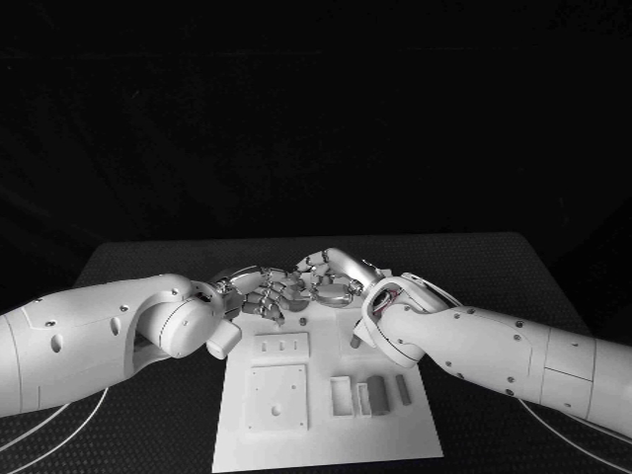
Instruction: Assemble the parts on the task board
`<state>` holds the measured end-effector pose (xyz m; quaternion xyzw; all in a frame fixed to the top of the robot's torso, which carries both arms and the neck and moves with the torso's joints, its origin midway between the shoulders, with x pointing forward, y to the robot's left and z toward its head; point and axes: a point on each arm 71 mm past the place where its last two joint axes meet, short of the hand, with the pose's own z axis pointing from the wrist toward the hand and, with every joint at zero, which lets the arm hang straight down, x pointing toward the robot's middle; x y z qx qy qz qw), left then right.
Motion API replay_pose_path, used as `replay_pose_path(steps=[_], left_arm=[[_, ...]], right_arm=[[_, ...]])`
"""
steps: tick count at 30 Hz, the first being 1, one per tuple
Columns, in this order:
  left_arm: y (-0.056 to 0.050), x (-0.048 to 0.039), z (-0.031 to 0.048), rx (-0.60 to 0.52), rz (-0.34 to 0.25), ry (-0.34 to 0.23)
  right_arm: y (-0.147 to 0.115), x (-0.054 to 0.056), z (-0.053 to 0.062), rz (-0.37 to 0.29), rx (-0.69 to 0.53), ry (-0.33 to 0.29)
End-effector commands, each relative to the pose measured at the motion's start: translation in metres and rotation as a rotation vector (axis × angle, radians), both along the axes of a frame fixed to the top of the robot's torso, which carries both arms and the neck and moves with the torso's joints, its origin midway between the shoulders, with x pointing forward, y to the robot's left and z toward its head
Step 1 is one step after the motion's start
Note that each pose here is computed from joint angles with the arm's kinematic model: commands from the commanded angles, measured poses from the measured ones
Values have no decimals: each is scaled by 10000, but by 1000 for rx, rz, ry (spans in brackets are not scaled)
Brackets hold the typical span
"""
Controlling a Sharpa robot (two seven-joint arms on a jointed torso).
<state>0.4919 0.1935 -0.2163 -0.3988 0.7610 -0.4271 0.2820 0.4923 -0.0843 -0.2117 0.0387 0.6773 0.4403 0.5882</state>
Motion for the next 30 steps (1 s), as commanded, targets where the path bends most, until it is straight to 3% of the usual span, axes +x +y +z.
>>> replay_pose_path(steps=[1, 30], left_arm=[[-15, -1, 14, -16, -4, 0], [-18, 2, 16, -14, -26, -8]], right_arm=[[20, -15, -9, 26, -11, -1], [71, -26, -34, 56, -24, 24]])
